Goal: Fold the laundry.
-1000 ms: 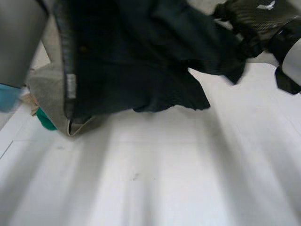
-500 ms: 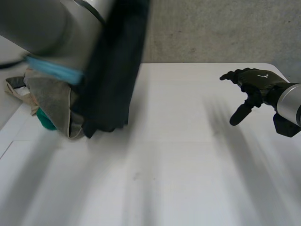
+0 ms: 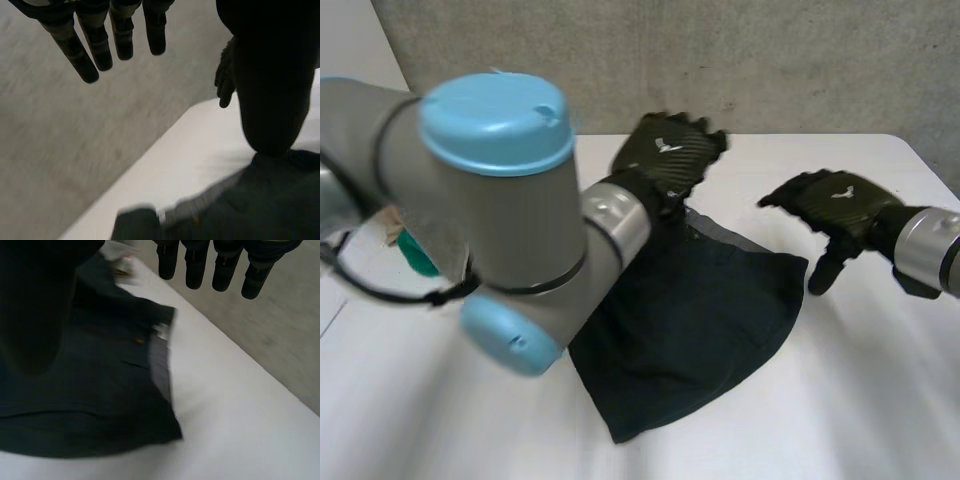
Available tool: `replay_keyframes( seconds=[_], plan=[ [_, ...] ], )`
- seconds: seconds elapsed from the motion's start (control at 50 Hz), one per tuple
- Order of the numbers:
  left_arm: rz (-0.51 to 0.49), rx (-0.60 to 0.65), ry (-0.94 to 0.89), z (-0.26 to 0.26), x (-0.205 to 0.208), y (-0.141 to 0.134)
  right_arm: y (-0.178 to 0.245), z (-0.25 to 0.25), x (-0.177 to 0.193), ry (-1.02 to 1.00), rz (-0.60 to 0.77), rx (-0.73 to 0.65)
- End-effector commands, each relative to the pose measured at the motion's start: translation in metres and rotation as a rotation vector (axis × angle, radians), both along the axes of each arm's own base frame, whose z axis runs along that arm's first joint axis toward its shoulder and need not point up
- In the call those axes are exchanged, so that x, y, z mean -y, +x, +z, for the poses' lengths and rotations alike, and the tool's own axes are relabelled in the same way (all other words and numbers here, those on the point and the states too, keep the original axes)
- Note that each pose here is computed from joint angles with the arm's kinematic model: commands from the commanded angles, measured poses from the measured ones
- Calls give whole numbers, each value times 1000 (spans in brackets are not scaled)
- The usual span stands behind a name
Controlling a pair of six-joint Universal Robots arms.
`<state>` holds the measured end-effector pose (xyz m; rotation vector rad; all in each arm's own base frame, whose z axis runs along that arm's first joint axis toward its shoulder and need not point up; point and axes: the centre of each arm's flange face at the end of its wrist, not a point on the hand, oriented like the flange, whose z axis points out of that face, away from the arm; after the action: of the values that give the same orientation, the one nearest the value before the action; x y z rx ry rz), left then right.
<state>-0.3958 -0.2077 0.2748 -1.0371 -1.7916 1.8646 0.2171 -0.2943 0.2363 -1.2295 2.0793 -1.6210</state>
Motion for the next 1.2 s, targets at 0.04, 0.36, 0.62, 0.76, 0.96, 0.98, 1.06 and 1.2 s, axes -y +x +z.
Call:
replay_keyframes(
  seconds=[0.04, 0.36, 0.62, 0.76, 0.96, 0.98, 1.06, 1.2],
  plan=[
    [48, 214, 226, -45, -63, 47, 13, -38, -9, -34, 225, -141],
    [87, 416, 336, -119, -94, 52, 20, -99, 38, -170, 252, -308],
    [104, 432, 276, -137, -80, 34, 23, -112, 56, -197, 215, -322],
    [218, 350, 60, -100, -58, 29, 20, -67, 52, -211, 116, -239],
    [320, 78, -145, 43, -31, 75, -14, 51, 38, -269, -109, -109],
    [329, 38, -189, 67, -30, 85, -19, 72, 30, -272, -130, -97],
    [341, -59, -282, 120, -34, 107, -26, 117, 10, -286, -162, -65],
    [367, -52, -294, 141, -15, 118, -19, 129, -9, -178, -158, -62]
  ],
)
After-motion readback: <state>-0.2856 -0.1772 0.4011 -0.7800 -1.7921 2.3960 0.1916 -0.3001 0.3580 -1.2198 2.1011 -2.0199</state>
